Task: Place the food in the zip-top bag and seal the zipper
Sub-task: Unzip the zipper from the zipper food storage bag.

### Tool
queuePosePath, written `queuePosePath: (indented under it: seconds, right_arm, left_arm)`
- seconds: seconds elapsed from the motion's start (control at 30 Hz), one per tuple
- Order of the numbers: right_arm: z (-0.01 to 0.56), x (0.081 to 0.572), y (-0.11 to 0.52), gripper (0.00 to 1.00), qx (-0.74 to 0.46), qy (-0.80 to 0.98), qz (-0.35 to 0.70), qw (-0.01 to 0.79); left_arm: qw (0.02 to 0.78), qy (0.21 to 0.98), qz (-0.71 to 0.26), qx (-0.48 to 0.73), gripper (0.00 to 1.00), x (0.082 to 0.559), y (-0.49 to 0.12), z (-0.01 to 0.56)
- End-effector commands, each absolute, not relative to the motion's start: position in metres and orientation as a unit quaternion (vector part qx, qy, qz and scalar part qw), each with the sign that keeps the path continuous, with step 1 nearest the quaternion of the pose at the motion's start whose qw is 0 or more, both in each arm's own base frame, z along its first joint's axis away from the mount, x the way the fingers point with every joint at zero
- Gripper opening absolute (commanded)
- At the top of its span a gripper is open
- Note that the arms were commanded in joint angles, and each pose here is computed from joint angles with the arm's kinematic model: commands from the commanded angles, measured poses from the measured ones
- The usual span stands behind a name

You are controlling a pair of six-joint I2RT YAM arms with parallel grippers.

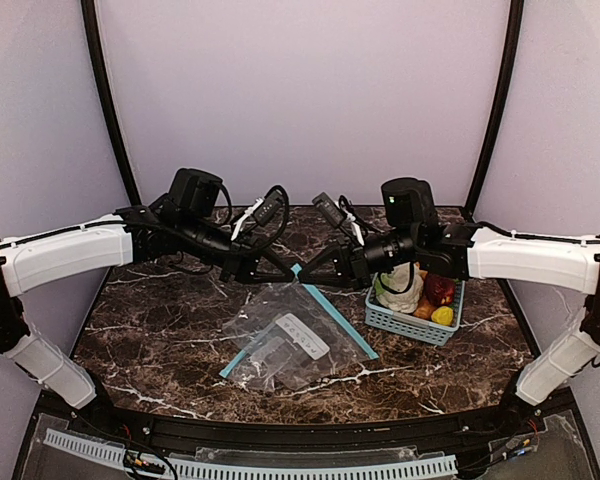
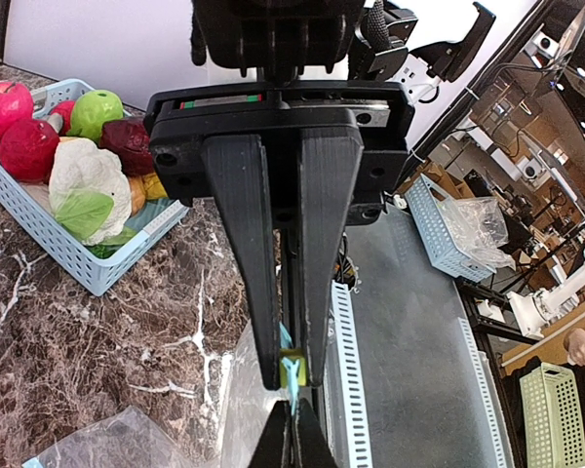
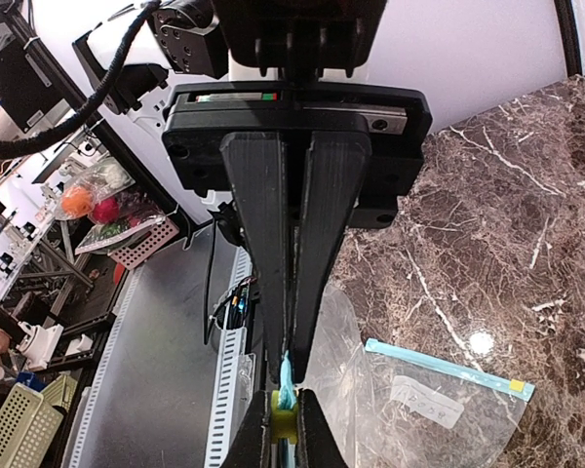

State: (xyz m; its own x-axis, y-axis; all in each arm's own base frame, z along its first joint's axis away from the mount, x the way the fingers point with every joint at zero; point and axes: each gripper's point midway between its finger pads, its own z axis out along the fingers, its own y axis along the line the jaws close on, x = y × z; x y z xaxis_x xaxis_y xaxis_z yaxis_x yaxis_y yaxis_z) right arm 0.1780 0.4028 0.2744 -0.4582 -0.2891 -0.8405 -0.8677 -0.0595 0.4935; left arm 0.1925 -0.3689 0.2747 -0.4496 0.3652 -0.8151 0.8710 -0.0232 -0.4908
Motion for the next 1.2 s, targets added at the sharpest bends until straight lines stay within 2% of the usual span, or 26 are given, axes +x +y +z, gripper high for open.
queuePosePath:
  seconds: [0.0,1.17]
  right_arm:
    - [0.277,0.176,0.407,0.0,-0.458,0.632,0.571,0.255]
    - [0.26,0.183,0.403,0.0,-0.447,0.659,0.545,0.262]
  left_arm:
    - [0.24,0.655,-0.535,0.476,0.01,0.189,-0.367,0.276]
    - [0.314,0.678,-0.476,0.463,0.01,0.209,-0.351,0.286]
